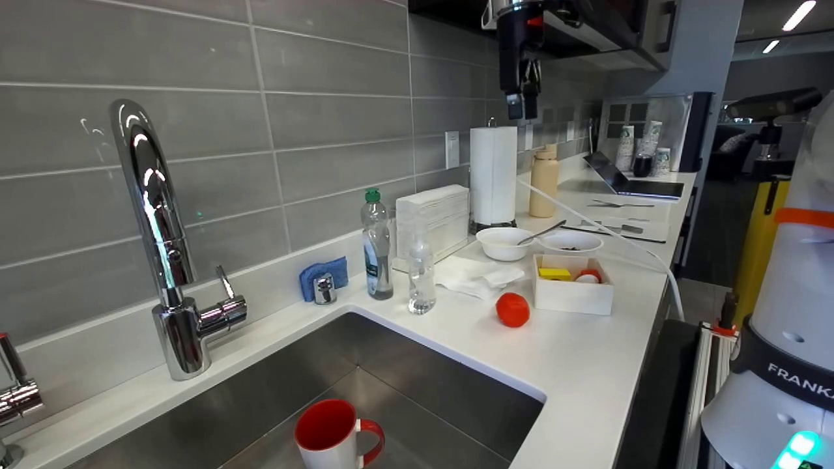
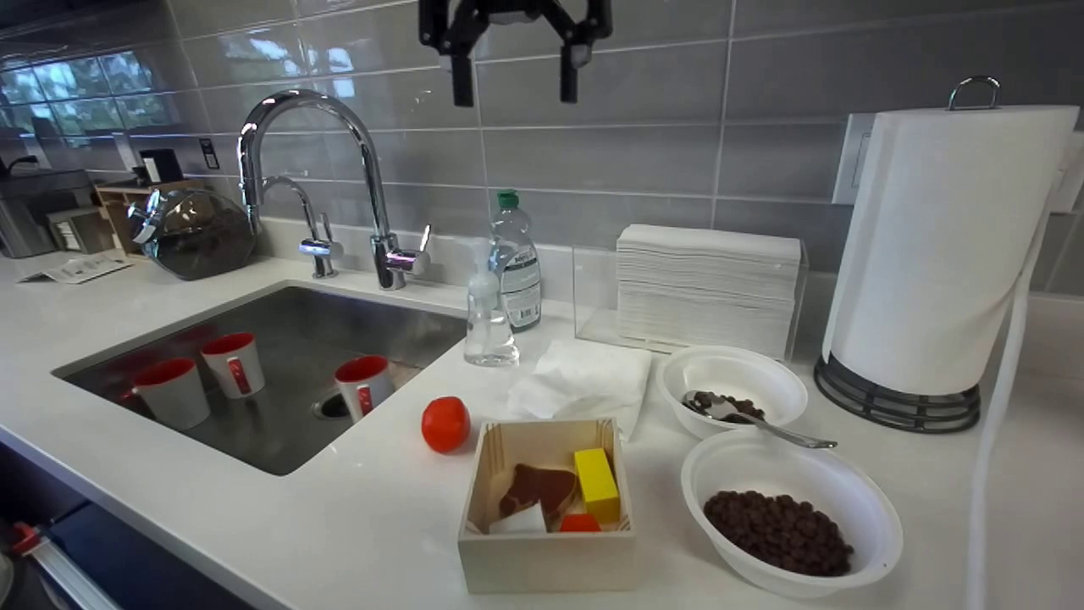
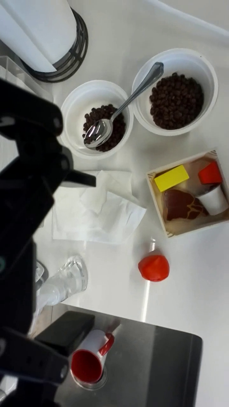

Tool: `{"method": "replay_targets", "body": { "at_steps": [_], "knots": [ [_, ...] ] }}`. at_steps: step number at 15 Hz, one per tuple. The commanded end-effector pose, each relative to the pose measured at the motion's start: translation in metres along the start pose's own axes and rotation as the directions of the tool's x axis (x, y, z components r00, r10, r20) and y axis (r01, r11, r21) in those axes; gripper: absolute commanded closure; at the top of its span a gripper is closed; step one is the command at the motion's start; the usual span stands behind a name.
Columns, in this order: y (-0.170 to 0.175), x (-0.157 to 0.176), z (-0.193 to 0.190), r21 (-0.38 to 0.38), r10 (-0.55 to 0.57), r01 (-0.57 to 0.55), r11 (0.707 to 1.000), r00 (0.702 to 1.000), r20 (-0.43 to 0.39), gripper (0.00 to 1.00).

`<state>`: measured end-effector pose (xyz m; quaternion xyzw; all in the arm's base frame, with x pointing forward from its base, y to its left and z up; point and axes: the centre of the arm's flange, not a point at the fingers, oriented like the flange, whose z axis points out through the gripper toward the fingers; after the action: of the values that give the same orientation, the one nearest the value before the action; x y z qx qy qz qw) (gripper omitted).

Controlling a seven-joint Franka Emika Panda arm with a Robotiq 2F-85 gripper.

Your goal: Use the spoon to move some of the brown objects to the other bowl

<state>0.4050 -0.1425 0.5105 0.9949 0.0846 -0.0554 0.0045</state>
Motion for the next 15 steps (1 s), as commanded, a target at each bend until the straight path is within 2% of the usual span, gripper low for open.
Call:
{"method": "replay_targets", "body": {
  "at_steps": [1,6,8,15],
  "knots": [
    [0.064,0.05,0.011,0.034,-0.069,0.066,0.997,0.992,0.108,0.0],
    [0.143,0.083,0.058,0.102,-0.127,0.108,0.989,0.969,0.211,0.0],
    [0.16,0.095,0.08,0.14,-0.145,0.113,0.984,0.958,0.247,0.0],
    [0.236,0.066,0.132,0.276,-0.12,0.03,0.961,0.941,0.315,0.0]
  ]
}}
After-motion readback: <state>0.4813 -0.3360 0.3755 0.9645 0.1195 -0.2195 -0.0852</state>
